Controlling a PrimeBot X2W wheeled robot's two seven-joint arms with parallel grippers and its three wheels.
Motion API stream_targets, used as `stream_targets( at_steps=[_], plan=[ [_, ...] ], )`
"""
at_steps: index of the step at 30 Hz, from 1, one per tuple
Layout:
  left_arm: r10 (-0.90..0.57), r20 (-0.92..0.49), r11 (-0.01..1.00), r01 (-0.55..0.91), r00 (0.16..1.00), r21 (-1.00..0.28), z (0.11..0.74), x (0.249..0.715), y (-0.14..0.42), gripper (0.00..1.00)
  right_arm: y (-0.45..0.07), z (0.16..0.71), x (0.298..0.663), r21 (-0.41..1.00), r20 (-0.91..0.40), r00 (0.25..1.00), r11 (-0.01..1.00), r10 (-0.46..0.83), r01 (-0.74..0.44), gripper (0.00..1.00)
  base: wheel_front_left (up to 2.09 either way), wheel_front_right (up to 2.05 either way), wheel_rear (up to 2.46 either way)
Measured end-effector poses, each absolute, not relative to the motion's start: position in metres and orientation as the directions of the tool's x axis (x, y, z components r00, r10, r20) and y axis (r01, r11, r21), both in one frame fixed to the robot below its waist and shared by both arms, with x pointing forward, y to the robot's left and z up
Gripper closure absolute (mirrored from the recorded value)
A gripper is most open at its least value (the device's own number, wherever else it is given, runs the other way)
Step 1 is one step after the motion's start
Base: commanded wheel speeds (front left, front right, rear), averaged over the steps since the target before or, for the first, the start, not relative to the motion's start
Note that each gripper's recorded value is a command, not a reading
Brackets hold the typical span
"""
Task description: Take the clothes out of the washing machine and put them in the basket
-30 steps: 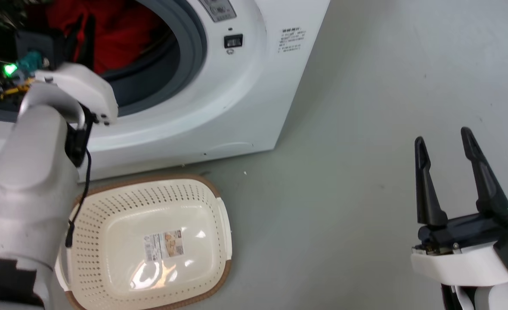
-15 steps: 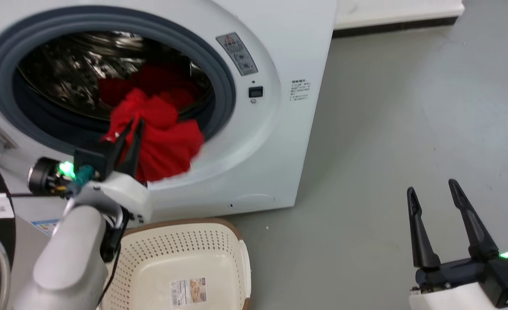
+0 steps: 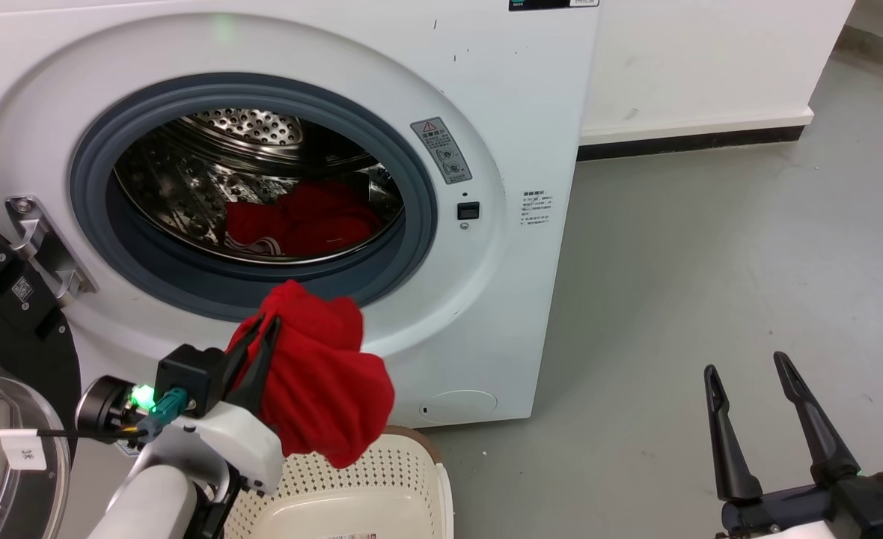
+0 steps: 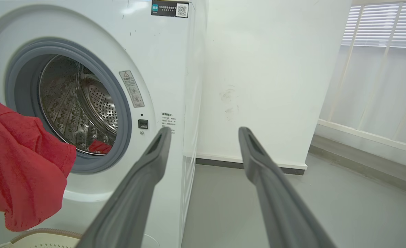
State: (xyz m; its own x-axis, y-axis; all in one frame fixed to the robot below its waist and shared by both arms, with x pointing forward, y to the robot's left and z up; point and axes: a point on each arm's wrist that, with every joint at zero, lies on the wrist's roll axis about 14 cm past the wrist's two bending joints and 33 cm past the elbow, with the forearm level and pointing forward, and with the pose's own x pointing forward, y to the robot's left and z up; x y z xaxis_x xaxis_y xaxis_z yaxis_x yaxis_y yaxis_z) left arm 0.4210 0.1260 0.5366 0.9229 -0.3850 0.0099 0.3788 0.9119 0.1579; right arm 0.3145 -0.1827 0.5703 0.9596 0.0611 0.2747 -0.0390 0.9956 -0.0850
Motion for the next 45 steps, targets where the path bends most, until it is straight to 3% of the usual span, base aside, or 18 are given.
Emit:
stream_targets(
  at_steps=[11,22,29,45],
  plan=[
    [-0.355,-0.115,0.930,0.363,0.928,0.060,0.489,0.412,0.130,1.00,-0.184,0.565,0.316,-0.092,0.254,0.966,0.995,0.054,-0.031,0.00,0.00,0.00,0.00],
    [-0.308,-0.377,0.947,0.321,0.873,-0.031,0.383,0.433,0.136,1.00,-0.181,0.561,0.363,-0.102,0.237,0.969,0.994,0.072,-0.049,0.00,0.00,0.00,0.00],
    [-0.301,-0.529,0.949,0.305,0.794,-0.083,0.317,0.446,0.129,1.00,-0.190,0.543,0.389,-0.099,0.190,0.980,0.995,0.052,-0.033,0.00,0.00,0.00,0.00],
    [-0.241,-0.827,0.950,0.299,0.507,-0.093,0.186,0.434,0.130,1.00,-0.207,0.495,0.434,-0.097,0.087,0.996,0.995,0.015,-0.007,0.00,0.00,0.00,0.00]
  ],
)
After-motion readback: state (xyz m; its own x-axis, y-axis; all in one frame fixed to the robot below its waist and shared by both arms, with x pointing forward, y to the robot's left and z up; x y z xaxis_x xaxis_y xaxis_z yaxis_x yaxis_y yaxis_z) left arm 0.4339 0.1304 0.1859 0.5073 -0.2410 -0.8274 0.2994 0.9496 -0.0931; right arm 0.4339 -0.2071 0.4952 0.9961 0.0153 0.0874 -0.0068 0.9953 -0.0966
